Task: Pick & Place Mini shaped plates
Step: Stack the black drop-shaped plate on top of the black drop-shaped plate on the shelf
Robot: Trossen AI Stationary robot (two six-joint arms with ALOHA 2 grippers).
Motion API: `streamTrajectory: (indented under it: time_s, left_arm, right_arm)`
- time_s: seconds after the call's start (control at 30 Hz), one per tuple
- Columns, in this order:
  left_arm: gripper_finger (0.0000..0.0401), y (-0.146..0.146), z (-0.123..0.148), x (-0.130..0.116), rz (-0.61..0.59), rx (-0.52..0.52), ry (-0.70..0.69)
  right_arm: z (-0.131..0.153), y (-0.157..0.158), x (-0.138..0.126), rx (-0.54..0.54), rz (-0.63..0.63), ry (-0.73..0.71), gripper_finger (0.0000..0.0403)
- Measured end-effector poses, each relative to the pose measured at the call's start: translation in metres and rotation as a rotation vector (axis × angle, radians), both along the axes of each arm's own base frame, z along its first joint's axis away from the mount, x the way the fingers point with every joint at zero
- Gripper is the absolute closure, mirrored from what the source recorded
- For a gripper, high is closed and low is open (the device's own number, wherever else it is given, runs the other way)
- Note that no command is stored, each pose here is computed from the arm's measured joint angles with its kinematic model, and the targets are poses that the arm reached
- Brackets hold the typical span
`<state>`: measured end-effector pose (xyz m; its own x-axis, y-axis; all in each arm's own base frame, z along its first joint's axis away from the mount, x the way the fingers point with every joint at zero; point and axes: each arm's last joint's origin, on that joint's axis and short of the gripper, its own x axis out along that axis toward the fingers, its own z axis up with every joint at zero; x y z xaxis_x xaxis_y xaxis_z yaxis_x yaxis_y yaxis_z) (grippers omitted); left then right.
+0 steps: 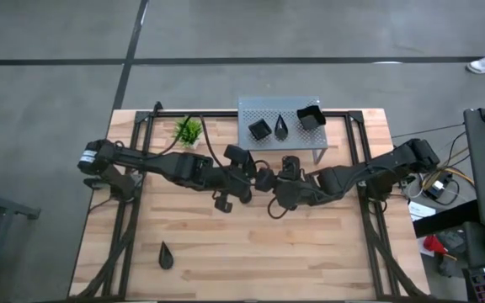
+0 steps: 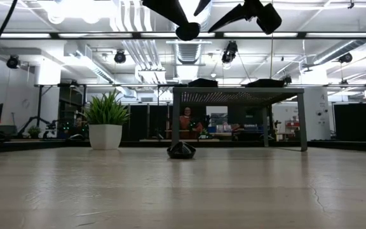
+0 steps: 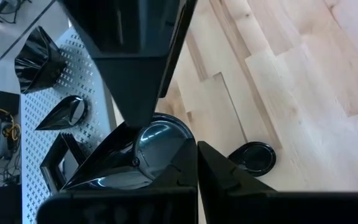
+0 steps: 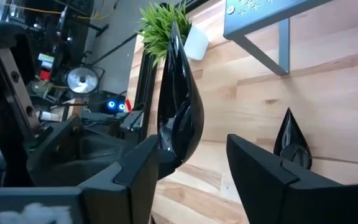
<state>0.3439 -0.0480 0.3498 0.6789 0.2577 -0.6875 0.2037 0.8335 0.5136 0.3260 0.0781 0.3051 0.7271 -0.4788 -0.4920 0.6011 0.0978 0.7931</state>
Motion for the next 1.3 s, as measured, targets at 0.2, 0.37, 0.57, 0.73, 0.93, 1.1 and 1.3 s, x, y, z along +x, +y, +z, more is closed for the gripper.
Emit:
streamTrajectory:
  time_s: [0.2,0.37,0.57,0.73,0.93,1.1,1.3]
  left_arm:
    - [0.0401,0.0,-0.001,-0.001,0.0,0.002,0.008]
    - [0.0401,0.0,-0.001,-0.001,0.0,0.002,0.008]
    - [0.0401,-0.001,-0.001,0.0,-0.003,0.002,0.006]
    - [0.0401,-0.002,0.001,0.0,-0.005,0.001,0.002]
    - [0.0401,-0.002,0.001,0.0,-0.018,0.014,0.006]
    - [0.0401,-0.002,0.001,0.0,-0.018,0.015,0.006]
    - [0.0401,-0.002,0.001,0.0,-0.038,0.033,0.011]
  right_arm:
    - [0.0,-0.002,0.001,-0.005,0.006,0.003,0.0258]
    - [0.0,-0.003,0.001,-0.013,0.01,0.009,0.0293]
    - [0.0,-0.005,0.002,-0.018,0.005,0.013,0.0315]
    - [0.0,-0.009,0.003,-0.012,0.017,0.023,0.0319]
    - [-0.001,-0.012,0.003,-0.022,0.019,0.034,0.0325]
    - [-0.001,-0.013,0.004,-0.027,0.018,0.038,0.0345]
    - [-0.001,-0.015,0.004,-0.036,0.04,0.053,0.0377]
